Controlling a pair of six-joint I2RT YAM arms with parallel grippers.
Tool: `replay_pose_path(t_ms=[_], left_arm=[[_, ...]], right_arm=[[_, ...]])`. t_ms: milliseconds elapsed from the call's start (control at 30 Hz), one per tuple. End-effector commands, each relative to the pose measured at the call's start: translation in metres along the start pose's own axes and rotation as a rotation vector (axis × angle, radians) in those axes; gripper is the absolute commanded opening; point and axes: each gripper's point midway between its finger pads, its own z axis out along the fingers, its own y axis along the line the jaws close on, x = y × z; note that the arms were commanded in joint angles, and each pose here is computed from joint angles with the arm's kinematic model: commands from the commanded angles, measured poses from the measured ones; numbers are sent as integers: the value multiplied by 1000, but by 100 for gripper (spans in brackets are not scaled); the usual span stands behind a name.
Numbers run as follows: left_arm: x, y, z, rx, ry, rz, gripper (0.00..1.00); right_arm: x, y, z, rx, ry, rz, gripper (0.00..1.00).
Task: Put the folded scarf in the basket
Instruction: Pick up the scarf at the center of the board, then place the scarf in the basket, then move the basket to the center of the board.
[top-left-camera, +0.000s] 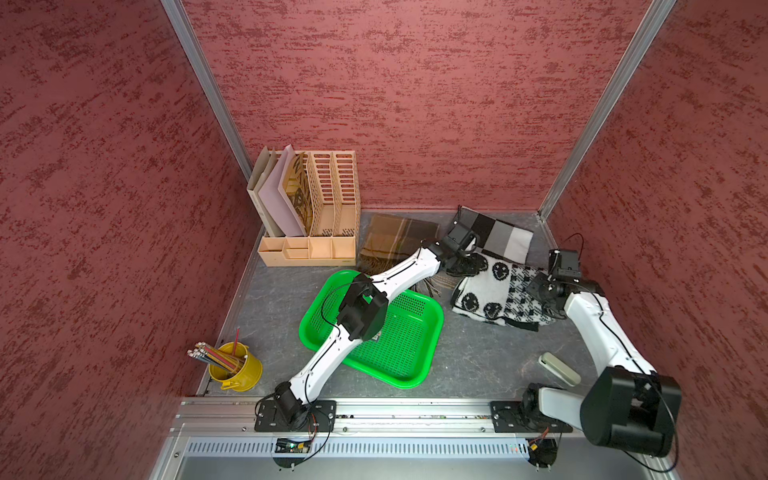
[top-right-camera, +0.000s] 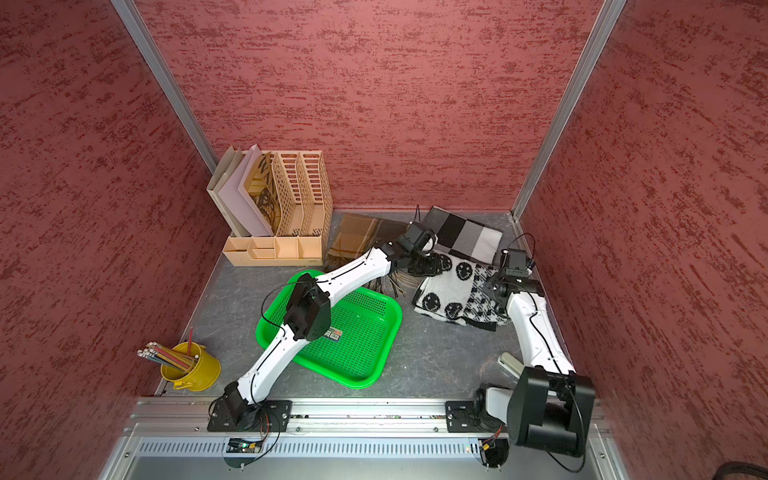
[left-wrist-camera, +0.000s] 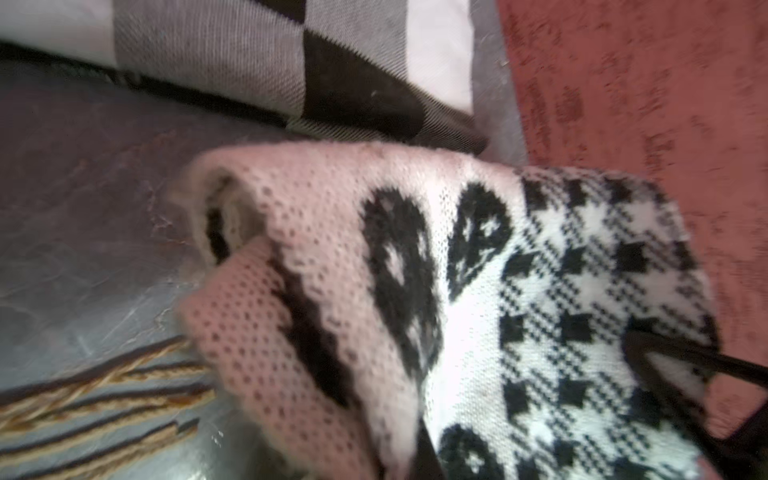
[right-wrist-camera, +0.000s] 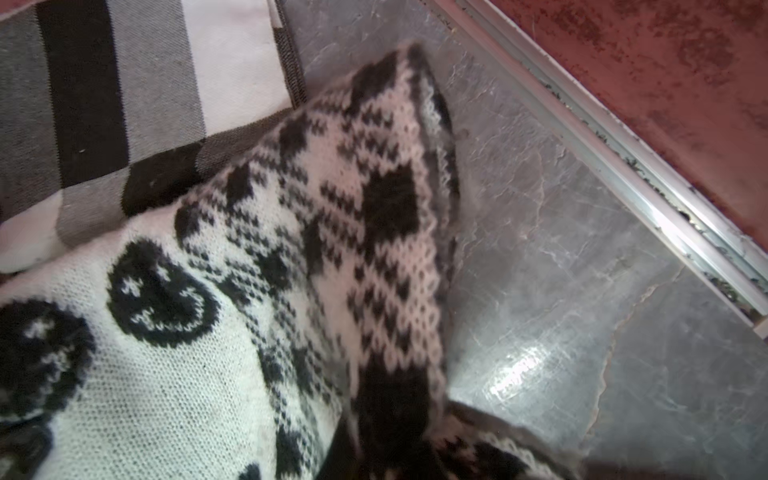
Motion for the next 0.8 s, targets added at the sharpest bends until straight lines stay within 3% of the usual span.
replay_pose_path(t_ms=[0,333,567,767], left_arm=[[-24,-31,-46,69,-55,13,0],[-45,-19,-144,-16,-95,26,0],[-37,26,-224,-151,-140,11,0],[-5,71,-280,-259,-151,-39,0]], right_arm=[[-5,20,-29,-78,-16,15,0],[13,73,-106,-276,-12,2,0],[64,123,-149,-442,67,-37,0],[127,176,-179,-531,118,-158,0]])
